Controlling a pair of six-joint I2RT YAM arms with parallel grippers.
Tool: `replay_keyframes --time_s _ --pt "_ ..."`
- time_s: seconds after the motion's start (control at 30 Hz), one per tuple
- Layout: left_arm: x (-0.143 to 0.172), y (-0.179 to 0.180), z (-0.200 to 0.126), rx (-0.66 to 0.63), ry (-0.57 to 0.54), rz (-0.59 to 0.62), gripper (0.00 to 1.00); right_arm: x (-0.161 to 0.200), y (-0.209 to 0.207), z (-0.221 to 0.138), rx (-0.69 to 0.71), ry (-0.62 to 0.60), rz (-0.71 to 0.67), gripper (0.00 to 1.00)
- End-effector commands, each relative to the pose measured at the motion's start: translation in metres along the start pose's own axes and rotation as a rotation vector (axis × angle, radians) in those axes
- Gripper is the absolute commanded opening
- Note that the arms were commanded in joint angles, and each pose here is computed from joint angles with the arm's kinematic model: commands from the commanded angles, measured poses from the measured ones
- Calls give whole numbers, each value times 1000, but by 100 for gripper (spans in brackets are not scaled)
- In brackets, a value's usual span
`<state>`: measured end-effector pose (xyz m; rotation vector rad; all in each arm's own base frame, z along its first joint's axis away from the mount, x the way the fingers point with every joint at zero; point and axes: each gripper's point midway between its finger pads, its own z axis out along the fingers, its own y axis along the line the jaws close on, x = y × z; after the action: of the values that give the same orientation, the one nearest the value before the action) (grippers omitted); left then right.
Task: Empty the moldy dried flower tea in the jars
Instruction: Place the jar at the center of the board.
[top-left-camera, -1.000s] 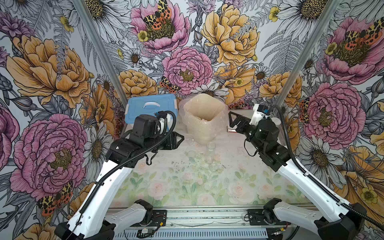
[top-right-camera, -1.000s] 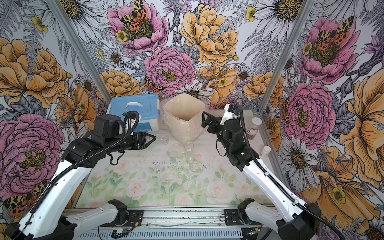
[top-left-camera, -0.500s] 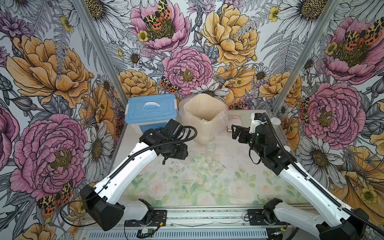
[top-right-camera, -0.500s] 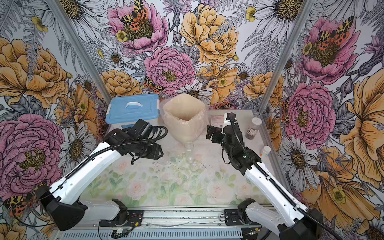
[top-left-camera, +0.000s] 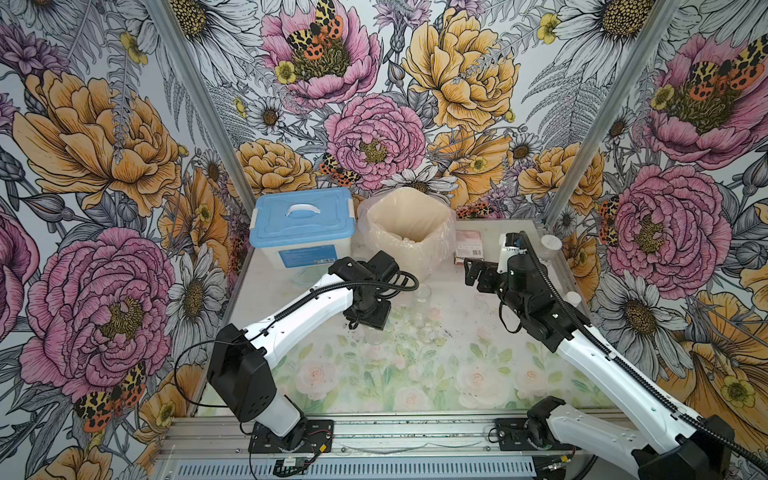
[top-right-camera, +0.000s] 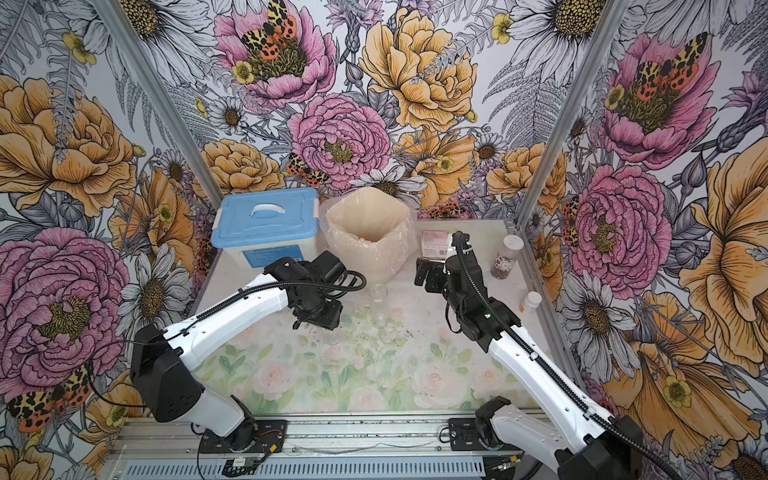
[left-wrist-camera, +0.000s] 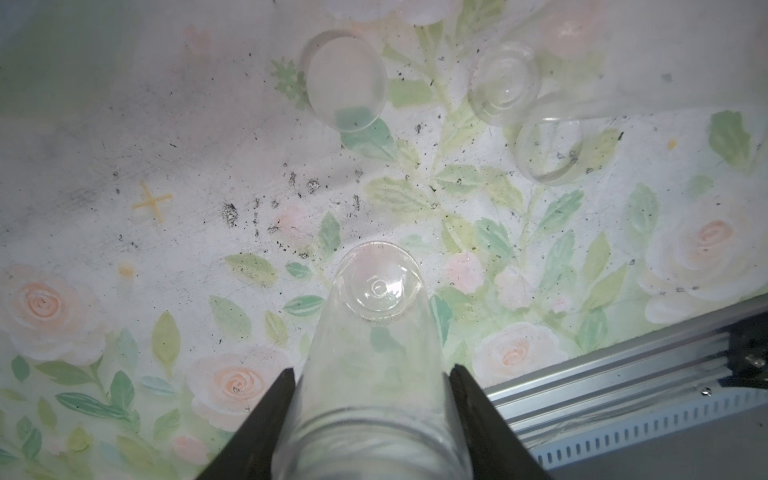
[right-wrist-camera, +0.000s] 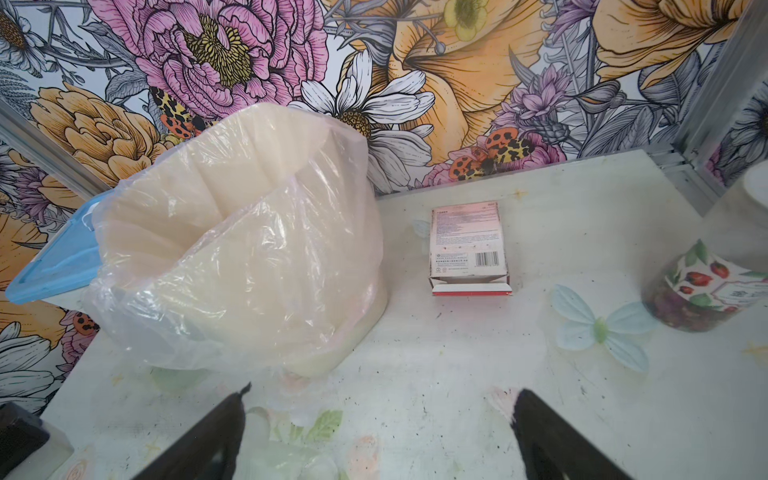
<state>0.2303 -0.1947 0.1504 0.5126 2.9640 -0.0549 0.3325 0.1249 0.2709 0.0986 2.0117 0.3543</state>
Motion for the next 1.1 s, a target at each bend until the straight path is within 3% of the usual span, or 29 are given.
replay_keyframes --time_s 0.0,0.83,1.07 --pt "-11 -3 9 -10 -53 4 39 -6 -6 -5 16 -26 -9 99" --pt "-21 -14 49 -21 -109 11 39 -5 -8 -1 17 -15 -9 99" --pt "-19 -15 57 -41 -91 20 43 -3 -7 2 17 -5 -11 99"
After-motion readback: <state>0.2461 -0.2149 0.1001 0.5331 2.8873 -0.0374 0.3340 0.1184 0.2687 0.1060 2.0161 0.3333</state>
